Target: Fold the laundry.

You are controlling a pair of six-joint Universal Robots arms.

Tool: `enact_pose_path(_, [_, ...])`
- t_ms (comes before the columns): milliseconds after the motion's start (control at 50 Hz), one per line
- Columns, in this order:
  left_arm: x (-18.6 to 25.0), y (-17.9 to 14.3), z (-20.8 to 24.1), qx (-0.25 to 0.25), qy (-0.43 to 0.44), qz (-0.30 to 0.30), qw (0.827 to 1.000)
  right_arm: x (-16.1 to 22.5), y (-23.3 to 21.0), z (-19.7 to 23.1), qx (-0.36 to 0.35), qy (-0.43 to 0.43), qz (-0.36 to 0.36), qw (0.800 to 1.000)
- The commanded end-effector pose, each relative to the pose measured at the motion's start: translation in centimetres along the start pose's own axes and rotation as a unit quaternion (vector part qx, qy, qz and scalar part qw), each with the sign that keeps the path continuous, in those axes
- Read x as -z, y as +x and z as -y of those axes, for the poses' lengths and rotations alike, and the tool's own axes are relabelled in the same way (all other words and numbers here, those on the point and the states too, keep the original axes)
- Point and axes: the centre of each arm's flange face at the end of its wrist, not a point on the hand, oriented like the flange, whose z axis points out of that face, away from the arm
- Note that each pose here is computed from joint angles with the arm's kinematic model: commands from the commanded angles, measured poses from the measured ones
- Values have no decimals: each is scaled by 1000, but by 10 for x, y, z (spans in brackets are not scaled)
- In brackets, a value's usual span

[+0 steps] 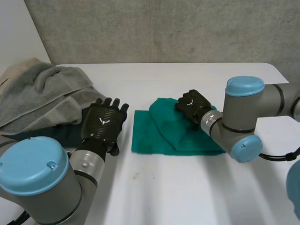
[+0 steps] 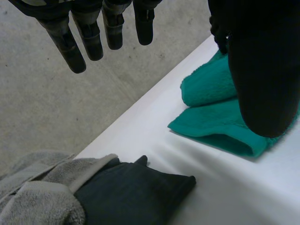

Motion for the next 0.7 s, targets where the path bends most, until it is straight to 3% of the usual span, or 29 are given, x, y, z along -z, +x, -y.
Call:
enact_pose_path(20, [-4,-3,2,5,3,5,1000,-3,4,-3,44,-21,-31,998])
enact_pose_path(120, [-4,-6,6,7,9,10,1000,-2,18,10,50,7,-68,996])
enact_pose_path(280, [-3,-25,23,14,34,39,999,9,27,73,95,145,-151,973])
enact_pose_path(340, [-4,-42,29,20,43,63,997,17,-2,93,125,198,-125,964])
enact_pose_path(380, [-6,-53,32,23,47,80,995,25,-35,99,149,229,-67,960])
enact_pose_path(460, [-7,-64,31,24,44,95,994,40,-92,93,189,259,33,947])
enact_pose_path(520, [-7,-65,30,24,42,98,994,43,-114,82,225,244,66,941])
enact_pose_path(640, [-10,-69,31,26,45,103,993,46,-98,84,224,222,43,948])
enact_pose_path(700, [-13,-71,36,26,55,104,993,52,-67,95,140,218,20,966])
